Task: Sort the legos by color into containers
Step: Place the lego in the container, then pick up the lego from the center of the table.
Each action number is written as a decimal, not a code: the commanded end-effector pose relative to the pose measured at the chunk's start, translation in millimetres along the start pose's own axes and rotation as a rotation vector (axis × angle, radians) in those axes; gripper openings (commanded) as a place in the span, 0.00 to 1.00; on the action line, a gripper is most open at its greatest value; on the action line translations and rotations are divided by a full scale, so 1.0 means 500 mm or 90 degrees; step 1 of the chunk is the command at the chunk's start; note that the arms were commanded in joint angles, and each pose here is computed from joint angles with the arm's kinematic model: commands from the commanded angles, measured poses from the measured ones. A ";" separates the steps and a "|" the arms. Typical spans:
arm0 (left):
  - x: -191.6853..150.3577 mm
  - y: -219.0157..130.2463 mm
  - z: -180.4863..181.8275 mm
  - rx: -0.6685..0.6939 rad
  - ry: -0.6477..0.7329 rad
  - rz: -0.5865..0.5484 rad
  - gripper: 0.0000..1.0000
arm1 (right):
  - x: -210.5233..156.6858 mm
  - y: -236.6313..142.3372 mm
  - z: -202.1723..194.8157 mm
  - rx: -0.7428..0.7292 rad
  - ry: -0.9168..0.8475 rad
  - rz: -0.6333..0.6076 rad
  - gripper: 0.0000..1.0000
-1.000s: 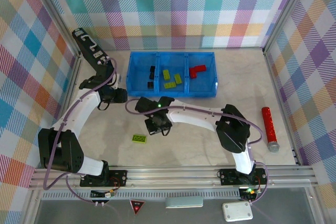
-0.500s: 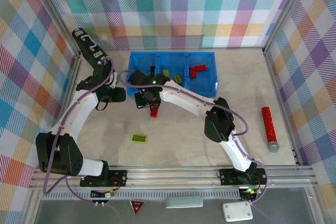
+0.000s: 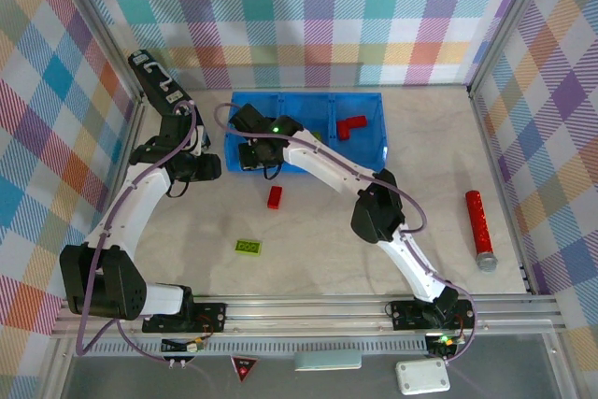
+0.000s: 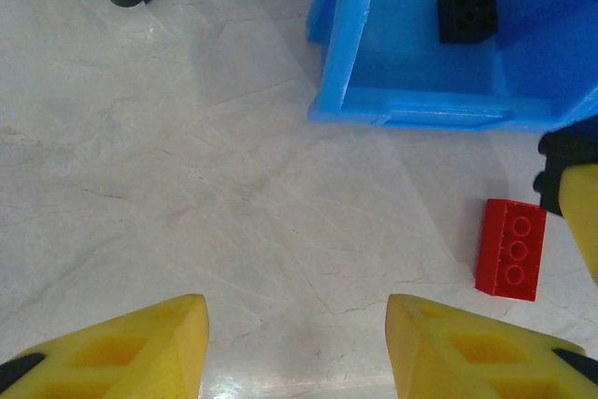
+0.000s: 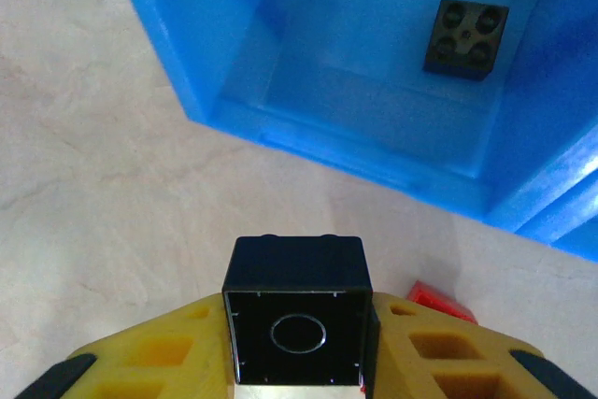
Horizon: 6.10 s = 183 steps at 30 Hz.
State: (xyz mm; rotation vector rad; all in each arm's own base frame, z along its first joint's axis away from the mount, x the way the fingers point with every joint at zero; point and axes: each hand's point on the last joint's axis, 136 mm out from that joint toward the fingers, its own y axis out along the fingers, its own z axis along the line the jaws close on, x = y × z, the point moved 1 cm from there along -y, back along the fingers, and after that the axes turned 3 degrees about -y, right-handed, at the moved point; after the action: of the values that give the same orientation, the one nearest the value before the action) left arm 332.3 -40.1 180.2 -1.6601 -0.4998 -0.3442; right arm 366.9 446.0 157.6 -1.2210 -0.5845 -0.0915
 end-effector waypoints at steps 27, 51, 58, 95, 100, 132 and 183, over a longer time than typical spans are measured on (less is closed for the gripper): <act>0.007 0.008 0.004 -0.004 -0.012 -0.014 0.53 | 0.083 0.180 -0.018 0.019 0.011 -0.096 0.37; 0.006 0.009 0.003 -0.006 -0.012 -0.010 0.53 | 0.089 0.019 0.021 0.032 -0.028 -0.101 0.51; 0.007 0.005 0.012 0.011 -0.009 -0.015 0.53 | 0.050 -0.035 0.016 0.014 -0.032 -0.082 0.51; 0.010 0.006 0.015 0.014 -0.008 -0.011 0.53 | -0.173 0.041 -0.061 -0.234 0.188 -0.081 0.60; 0.010 0.006 0.013 0.012 -0.007 -0.012 0.53 | -0.197 0.081 -0.074 -0.246 0.198 -0.074 0.59; 0.009 0.008 0.013 0.011 -0.007 -0.007 0.54 | -0.235 0.144 -0.095 -0.252 0.185 -0.072 0.37; 0.007 0.014 0.040 0.057 0.003 0.003 0.54 | -0.183 -0.161 -0.462 -0.140 0.056 -0.066 0.32</act>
State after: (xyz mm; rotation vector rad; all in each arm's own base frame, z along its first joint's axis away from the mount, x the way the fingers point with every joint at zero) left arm 338.5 -29.3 169.3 -1.6020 -0.4996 -0.3169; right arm 334.6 187.3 111.1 -1.4379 -0.5188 -0.3365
